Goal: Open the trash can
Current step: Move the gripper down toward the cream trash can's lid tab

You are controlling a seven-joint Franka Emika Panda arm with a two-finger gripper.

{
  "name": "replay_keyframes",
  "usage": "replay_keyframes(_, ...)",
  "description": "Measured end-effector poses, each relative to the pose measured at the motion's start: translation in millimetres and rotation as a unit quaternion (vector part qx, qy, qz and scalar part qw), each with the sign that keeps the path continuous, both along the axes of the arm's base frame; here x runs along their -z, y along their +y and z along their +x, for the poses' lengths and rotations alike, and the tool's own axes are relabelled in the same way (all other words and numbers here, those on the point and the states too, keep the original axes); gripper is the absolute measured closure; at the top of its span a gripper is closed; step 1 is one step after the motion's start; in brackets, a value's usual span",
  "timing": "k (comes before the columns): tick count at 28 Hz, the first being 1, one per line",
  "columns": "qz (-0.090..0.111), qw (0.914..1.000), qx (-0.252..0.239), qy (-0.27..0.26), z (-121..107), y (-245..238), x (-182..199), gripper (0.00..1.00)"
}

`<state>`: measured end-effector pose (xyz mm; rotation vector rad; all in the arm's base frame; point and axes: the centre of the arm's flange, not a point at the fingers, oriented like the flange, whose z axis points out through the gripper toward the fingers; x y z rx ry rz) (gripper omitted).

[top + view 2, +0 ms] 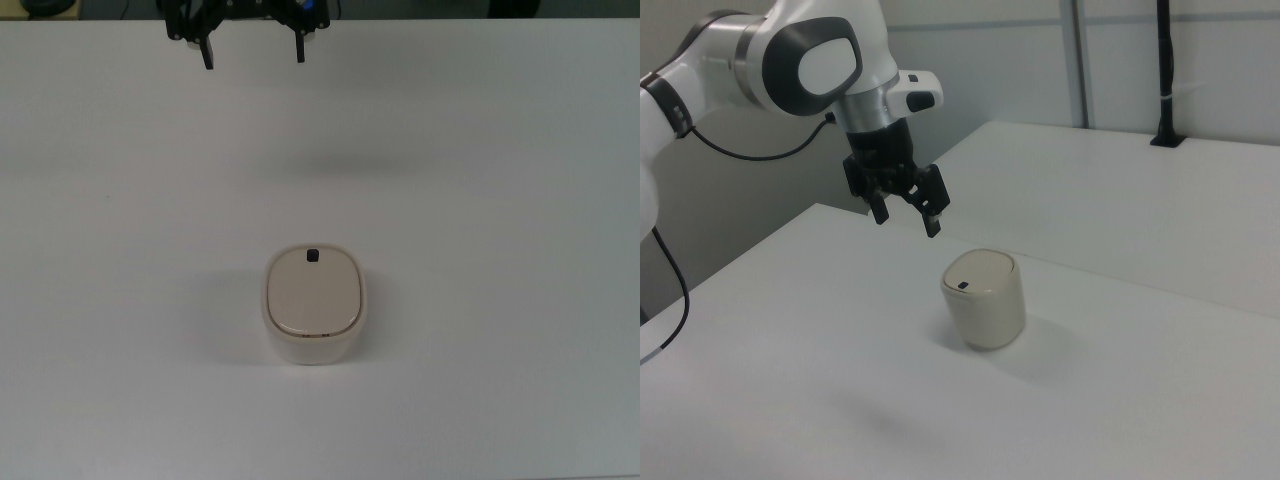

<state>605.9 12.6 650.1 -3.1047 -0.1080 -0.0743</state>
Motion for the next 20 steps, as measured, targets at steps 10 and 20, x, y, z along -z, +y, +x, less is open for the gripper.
replay_keyframes(10,-0.001,0.9998,0.001,-0.019,4.9,-0.5,-2.2,0.03)
replay_keyframes(20,-0.002,1.0000,0.009,-0.003,16.2,0.2,19.6,0.35)
